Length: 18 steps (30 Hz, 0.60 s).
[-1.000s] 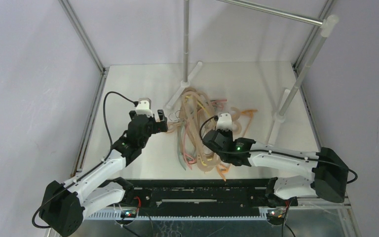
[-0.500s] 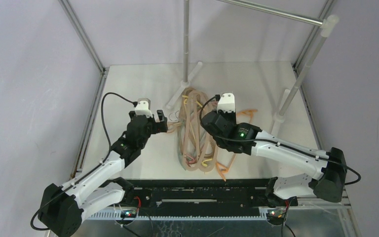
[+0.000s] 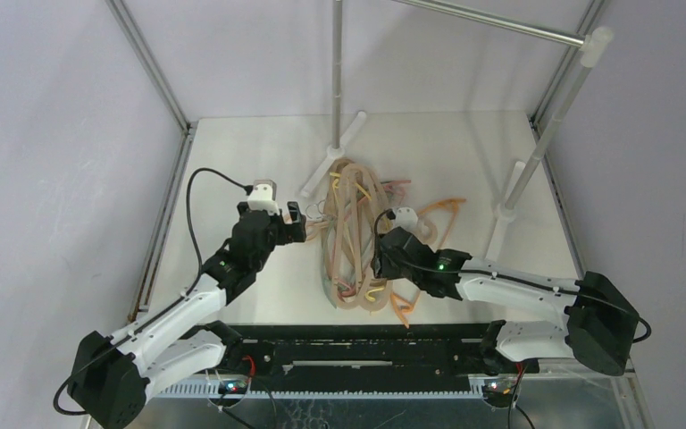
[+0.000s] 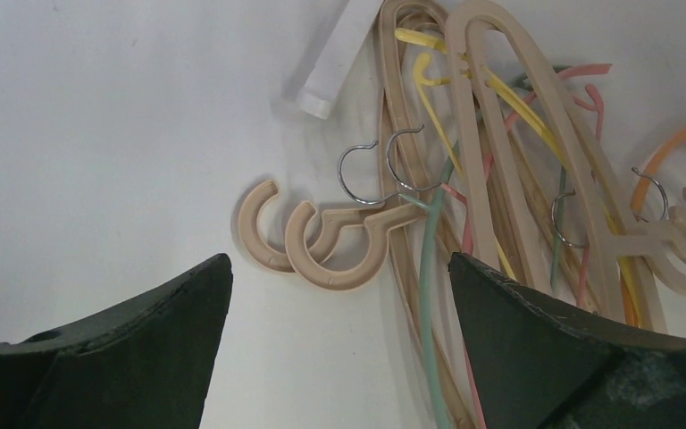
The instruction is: Organize the hangers
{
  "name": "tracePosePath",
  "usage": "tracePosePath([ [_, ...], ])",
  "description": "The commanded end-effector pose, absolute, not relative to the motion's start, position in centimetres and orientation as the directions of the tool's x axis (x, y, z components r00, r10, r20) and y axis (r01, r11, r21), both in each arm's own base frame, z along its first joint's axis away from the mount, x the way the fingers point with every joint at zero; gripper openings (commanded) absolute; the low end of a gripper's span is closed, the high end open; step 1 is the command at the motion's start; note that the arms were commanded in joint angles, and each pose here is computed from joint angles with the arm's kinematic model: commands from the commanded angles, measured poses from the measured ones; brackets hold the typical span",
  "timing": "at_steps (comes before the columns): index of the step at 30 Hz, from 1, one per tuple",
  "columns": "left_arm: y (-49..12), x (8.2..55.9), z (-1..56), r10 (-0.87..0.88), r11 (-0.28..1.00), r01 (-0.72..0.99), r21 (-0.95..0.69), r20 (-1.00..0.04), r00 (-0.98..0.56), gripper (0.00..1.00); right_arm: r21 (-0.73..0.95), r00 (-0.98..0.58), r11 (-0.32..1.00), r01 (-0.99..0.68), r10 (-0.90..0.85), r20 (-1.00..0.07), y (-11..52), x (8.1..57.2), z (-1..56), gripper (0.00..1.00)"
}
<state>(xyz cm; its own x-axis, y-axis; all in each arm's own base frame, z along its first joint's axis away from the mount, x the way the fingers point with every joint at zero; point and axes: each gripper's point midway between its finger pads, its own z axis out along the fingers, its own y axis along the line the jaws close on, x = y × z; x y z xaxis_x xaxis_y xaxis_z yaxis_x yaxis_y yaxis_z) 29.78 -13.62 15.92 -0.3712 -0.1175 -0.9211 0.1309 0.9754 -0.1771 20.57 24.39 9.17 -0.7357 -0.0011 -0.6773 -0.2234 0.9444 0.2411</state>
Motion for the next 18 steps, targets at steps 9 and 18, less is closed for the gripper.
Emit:
tracePosePath([
  [9,-13.8,29.3,15.4,-0.114,0.974,0.139,-0.178,-0.918,-0.380,0.96,0.499,-0.790,0.833,-0.241,0.130,-0.599,30.2,19.7,8.9,0.55],
  [18,-13.8,29.3,14.9,-0.098,0.977,0.139,-0.164,-0.915,-0.391,0.96,0.454,-0.761,0.872,-0.181,0.168,-0.627,28.6,19.2,9.4,0.58],
])
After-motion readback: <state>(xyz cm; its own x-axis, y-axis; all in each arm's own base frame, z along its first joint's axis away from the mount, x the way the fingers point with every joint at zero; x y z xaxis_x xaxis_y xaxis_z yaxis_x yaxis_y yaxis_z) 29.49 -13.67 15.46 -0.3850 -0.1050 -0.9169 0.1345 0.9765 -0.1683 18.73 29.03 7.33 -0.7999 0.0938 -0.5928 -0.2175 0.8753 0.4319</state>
